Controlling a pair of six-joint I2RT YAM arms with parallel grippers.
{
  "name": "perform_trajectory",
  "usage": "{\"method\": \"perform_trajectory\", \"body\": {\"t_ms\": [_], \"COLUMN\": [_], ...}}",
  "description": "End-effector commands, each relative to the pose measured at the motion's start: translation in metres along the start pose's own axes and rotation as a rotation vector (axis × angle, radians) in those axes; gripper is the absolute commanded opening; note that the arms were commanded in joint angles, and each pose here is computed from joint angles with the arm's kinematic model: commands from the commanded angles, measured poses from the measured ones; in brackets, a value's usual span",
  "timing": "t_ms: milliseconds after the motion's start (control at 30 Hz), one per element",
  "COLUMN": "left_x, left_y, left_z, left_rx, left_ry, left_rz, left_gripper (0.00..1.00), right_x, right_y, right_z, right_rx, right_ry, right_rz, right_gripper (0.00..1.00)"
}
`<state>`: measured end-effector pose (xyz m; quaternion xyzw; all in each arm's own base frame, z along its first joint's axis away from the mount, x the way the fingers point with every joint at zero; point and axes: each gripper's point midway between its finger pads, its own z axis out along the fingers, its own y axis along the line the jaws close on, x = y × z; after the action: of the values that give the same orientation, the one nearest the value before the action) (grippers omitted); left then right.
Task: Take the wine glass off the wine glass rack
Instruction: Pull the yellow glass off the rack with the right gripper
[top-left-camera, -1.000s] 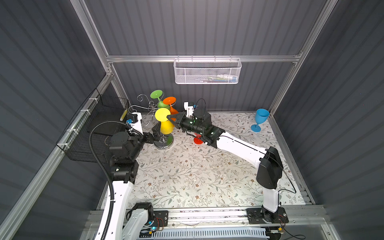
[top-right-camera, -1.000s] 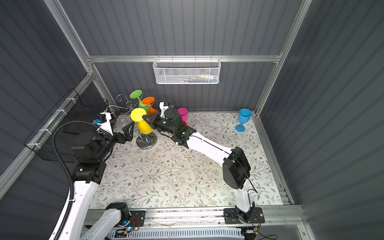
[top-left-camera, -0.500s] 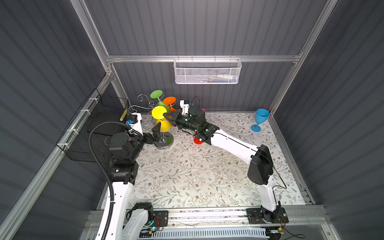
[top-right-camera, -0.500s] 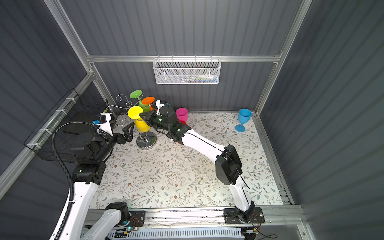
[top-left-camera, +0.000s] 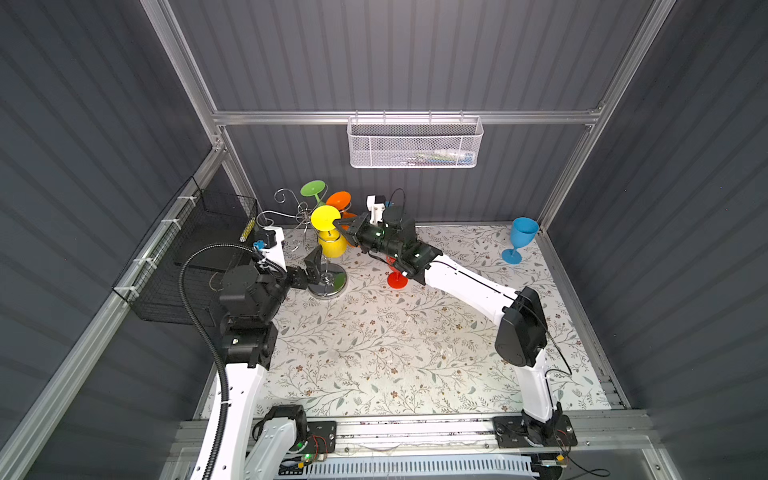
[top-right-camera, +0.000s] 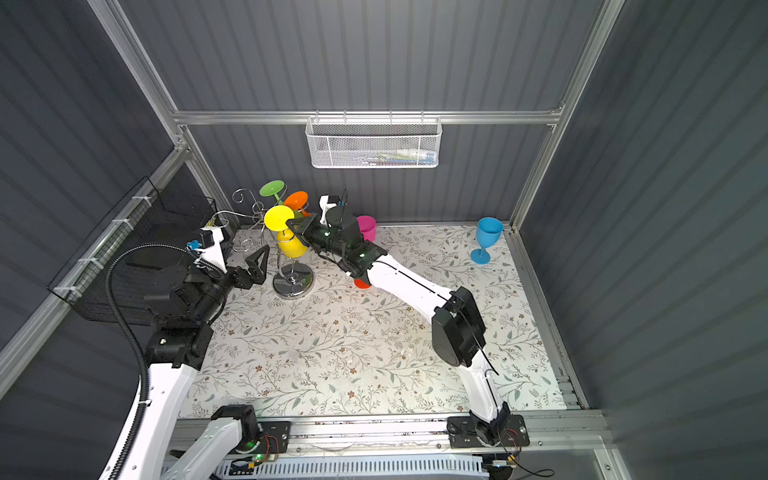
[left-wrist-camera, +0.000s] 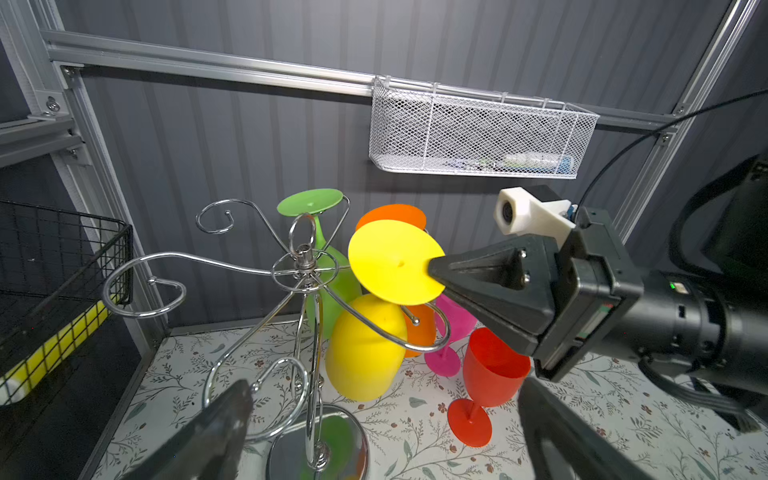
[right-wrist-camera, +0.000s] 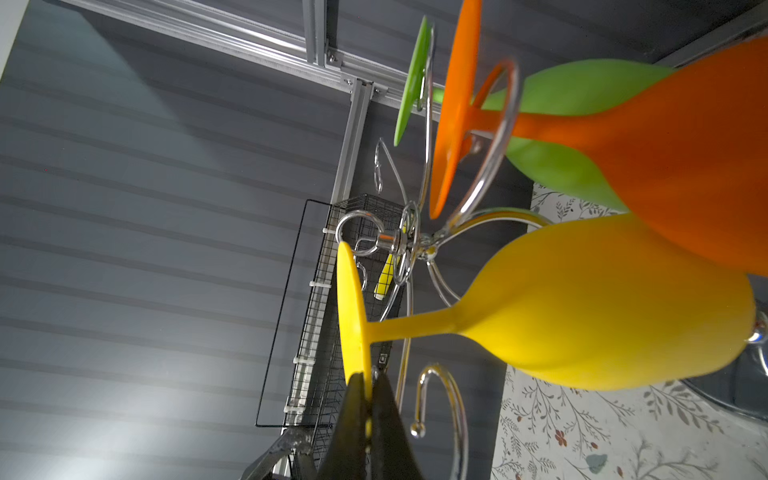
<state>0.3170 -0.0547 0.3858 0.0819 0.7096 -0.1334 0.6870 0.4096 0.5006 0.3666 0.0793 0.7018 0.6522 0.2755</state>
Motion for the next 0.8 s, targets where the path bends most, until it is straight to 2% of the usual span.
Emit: {"method": "perform_trajectory", "body": {"t_ms": [0,767], "left_x": [-0.004,0.002], "left_y": [0.0,0.001], "left_z": [-0.003,0.001], "left_rx": [0.0,0.002], "left_ry": [-0.018,0.001], "left_rz": [0.004,-0.006], "left_gripper": [0.99,1.0], "right_x": [-0.013,-0.024], "right_y": [0.03,0.029], "right_z": [-0.014,-0.056], "right_rx": [-0.073,-0.088], "right_ry": [-0.035,-0.074], "right_rz": [-0.008,-0.002], "right_gripper": [0.0,0.0]}}
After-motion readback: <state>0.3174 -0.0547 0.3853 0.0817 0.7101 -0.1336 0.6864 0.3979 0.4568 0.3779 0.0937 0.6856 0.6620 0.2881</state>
